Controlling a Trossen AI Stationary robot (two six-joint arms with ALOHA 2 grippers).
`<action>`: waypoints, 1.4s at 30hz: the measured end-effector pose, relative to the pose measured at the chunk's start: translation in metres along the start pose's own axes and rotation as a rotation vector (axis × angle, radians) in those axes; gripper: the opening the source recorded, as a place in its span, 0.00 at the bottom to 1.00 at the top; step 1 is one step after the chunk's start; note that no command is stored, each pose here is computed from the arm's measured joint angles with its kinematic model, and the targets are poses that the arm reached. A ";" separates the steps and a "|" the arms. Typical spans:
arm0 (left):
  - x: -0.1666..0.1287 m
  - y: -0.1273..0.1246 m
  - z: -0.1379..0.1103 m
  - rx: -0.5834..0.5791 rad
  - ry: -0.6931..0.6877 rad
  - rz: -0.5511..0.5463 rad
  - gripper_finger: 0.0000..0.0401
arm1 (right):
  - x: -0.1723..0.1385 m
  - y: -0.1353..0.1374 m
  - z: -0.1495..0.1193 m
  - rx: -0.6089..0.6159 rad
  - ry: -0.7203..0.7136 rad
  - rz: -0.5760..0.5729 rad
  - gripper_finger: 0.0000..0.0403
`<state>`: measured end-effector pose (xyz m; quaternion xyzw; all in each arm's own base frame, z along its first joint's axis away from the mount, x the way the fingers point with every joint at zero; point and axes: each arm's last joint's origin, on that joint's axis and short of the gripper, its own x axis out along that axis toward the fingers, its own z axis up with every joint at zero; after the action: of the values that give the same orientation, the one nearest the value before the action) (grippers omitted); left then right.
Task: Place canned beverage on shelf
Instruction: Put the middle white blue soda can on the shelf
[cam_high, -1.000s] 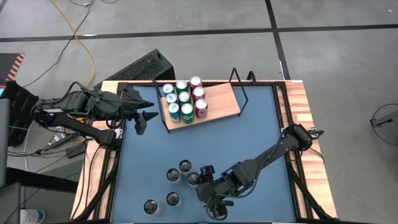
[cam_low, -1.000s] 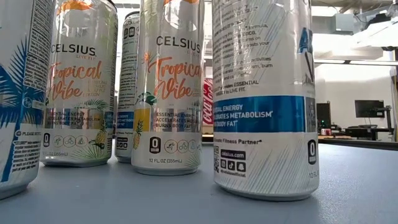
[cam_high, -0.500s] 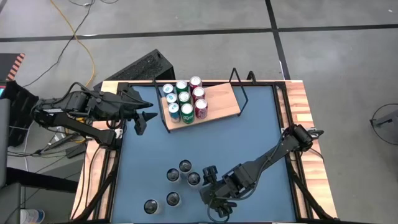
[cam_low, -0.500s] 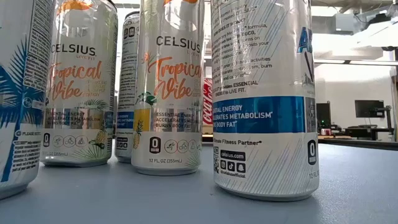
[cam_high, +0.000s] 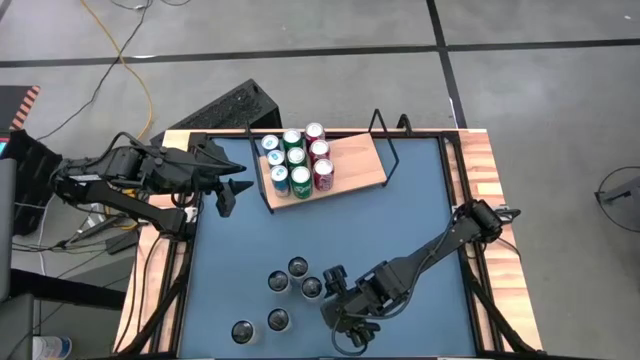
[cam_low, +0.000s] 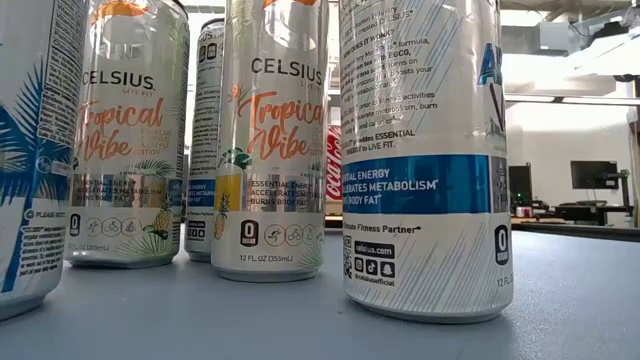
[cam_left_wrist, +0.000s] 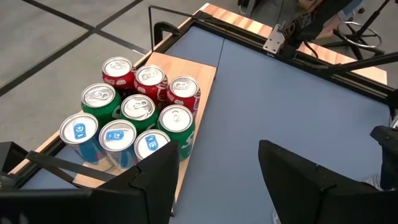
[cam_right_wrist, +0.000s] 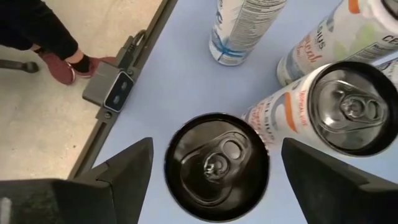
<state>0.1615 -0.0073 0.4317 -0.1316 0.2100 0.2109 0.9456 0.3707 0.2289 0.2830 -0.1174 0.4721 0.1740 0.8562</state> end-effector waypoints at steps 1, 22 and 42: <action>0.000 0.000 0.000 0.000 0.000 0.000 0.51 | 0.000 0.000 0.000 -0.003 0.000 0.000 0.83; 0.000 0.001 0.001 -0.032 -0.023 0.047 0.51 | -0.002 -0.005 -0.006 0.349 0.040 -0.105 0.51; 0.000 0.001 0.001 -0.050 -0.024 0.047 0.51 | -0.011 0.012 -0.027 0.917 0.015 -0.416 0.53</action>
<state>0.1611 -0.0058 0.4321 -0.1475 0.1964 0.2397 0.9392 0.3401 0.2285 0.2775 0.1781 0.4726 -0.2264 0.8329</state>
